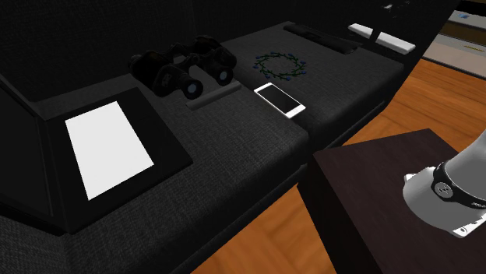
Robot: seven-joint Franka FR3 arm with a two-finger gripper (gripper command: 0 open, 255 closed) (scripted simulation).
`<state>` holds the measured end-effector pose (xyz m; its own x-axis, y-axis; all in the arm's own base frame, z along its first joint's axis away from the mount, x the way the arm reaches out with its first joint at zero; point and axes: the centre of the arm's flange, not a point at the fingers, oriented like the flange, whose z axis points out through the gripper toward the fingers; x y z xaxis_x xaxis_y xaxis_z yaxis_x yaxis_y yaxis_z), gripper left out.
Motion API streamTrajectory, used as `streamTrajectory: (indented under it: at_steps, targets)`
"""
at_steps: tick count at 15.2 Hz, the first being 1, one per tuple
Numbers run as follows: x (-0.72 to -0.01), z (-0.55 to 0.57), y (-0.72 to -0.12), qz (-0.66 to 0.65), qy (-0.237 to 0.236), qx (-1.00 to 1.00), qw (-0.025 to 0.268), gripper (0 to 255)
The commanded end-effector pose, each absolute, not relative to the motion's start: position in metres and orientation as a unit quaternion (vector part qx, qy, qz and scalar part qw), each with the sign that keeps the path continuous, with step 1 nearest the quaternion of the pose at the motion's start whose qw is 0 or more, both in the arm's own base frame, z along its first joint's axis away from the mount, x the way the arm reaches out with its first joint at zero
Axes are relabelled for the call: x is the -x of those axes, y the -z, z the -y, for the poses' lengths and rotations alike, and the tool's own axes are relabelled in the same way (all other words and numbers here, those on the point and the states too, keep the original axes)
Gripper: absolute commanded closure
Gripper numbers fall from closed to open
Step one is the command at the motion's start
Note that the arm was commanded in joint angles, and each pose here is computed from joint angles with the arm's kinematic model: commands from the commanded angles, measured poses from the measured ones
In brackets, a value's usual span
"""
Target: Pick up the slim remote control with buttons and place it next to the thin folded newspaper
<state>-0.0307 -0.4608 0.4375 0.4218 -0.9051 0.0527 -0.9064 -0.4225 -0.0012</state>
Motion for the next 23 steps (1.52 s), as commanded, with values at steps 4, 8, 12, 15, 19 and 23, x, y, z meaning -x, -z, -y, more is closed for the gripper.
streamTrajectory:
  at_steps: [4,8,12,15,19,23]
  targets:
    - [0.092,0.481,-0.438,0.536,-0.022,-0.844,0.014,255]
    - [0.133,0.494,-0.433,0.536,-0.022,-0.844,0.014,255]
    - [0.133,0.494,-0.412,0.536,-0.022,-0.844,0.014,255]
    - [0.133,0.494,-0.396,0.536,-0.022,-0.844,0.014,255]
    - [0.133,0.494,-0.375,0.536,-0.022,-0.844,0.014,255]
    - [0.133,0.494,-0.354,0.536,-0.022,-0.844,0.014,255]
